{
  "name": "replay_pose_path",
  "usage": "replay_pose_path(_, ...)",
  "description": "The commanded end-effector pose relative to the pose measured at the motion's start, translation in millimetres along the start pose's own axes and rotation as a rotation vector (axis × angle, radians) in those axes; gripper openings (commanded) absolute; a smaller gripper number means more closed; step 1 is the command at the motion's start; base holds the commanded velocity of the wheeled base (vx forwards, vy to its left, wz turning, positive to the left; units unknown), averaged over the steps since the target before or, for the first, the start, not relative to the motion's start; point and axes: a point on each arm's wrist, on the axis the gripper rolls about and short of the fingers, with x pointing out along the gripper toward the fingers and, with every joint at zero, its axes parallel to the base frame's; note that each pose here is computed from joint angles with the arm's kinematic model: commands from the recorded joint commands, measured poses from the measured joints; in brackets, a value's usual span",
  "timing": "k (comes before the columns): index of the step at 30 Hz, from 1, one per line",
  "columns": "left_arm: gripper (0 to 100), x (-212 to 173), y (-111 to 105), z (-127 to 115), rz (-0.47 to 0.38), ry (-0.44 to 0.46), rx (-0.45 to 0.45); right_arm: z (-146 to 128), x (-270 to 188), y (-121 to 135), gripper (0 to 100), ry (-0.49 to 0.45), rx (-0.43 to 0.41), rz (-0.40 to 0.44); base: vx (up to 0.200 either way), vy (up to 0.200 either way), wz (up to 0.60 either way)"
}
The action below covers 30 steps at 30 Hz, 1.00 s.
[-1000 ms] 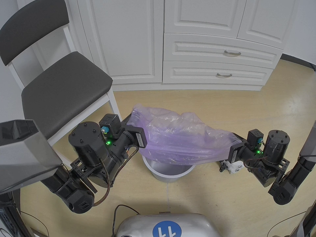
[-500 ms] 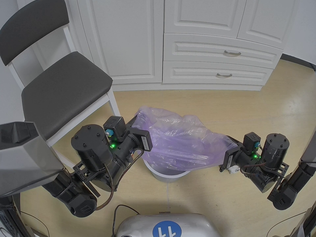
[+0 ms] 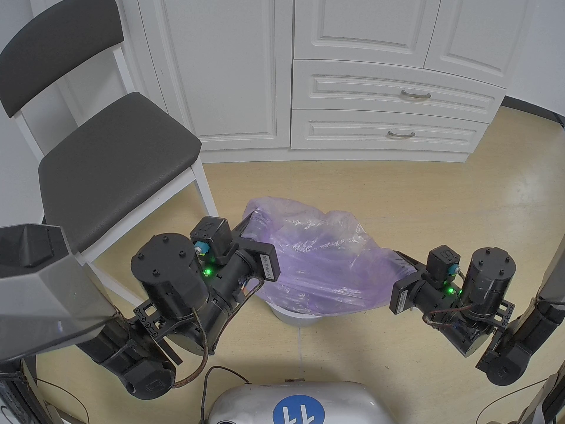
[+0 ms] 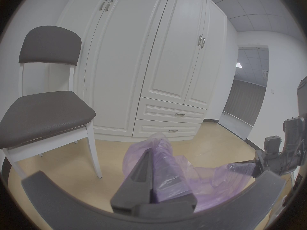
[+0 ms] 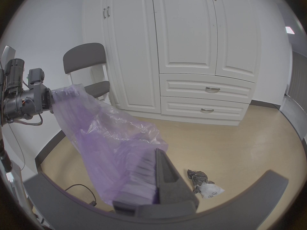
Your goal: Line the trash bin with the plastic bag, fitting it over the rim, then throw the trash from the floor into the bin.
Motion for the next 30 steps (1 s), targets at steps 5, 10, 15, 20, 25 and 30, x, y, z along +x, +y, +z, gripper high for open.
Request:
replay_pose_path(5,0,-1,-2,1,-0.006,-0.002,-0.002,1,-3,6,0,-0.002,-0.001,0.024,0.000,0.000,0.00)
replay_pose_path(10,0,-1,-7,-1,-0.019,0.000,-0.001,4,-5,11,0,-0.029,0.032,0.048,0.000,0.000,0.00)
replay_pose_path(15,0,2,-9,-1,-0.017,-0.006,-0.003,8,-8,14,0,-0.065,0.074,0.062,0.000,0.000,0.00)
replay_pose_path(20,0,3,-16,-2,-0.032,-0.010,-0.011,0,-7,15,0,0.023,0.045,0.059,0.000,0.000,0.00)
replay_pose_path(25,0,3,-21,-10,-0.045,0.010,-0.006,1,-9,19,0,0.037,0.045,0.075,0.000,0.000,0.00)
replay_pose_path(30,0,5,-29,-16,-0.056,0.016,-0.009,-2,-7,21,0,0.046,0.051,0.080,0.000,0.000,0.00)
